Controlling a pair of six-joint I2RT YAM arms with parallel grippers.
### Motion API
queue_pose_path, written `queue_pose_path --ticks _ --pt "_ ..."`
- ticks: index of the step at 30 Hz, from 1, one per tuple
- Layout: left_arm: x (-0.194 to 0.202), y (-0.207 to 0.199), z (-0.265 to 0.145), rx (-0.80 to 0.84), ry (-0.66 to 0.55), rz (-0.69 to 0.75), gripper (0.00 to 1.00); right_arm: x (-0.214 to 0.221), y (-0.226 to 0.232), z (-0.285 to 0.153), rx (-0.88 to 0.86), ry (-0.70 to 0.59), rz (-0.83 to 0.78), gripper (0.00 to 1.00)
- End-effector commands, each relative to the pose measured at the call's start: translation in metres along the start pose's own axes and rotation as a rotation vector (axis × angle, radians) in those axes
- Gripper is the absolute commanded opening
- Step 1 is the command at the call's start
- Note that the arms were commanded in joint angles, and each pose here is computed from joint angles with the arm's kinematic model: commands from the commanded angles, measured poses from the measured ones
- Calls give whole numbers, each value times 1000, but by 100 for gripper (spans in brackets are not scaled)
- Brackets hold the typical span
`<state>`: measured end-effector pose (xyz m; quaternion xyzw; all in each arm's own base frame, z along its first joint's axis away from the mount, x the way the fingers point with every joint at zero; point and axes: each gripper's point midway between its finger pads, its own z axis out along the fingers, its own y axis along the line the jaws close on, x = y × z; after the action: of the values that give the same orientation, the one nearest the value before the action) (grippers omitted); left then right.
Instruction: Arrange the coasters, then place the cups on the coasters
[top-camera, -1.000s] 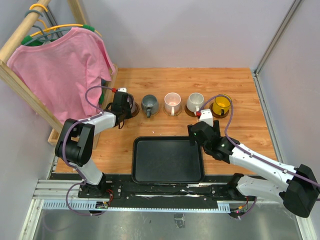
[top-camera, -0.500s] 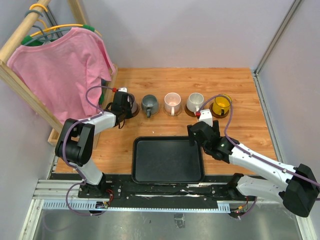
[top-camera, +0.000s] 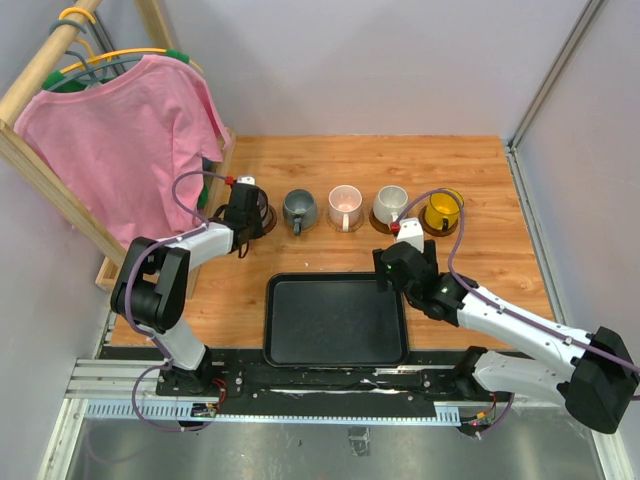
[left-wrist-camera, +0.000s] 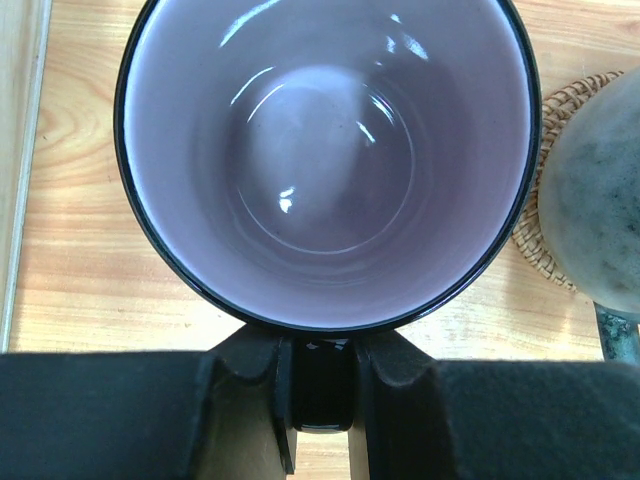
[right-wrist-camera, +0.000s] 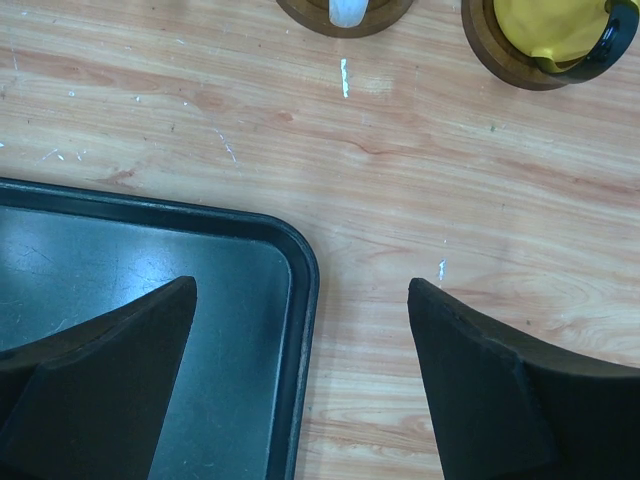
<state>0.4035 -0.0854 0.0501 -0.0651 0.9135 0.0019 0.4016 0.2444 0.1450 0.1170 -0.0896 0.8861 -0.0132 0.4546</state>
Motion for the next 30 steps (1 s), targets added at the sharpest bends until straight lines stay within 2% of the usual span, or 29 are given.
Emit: queue_pose_path --ticks 1,12,19,30 --pt "-27 -4 -10 -13 -73 2 17 -16 3 -2 -10 -31 46 88" --pt "-25 -15 -8 15 -69 3 19 -16 1 -5 -12 -40 56 88" --pt "-27 -14 -9 7 -74 -6 26 -15 1 -5 -15 -39 58 88" --pt "-27 -11 -11 -8 -78 -24 42 -14 0 -5 -14 -37 60 88"
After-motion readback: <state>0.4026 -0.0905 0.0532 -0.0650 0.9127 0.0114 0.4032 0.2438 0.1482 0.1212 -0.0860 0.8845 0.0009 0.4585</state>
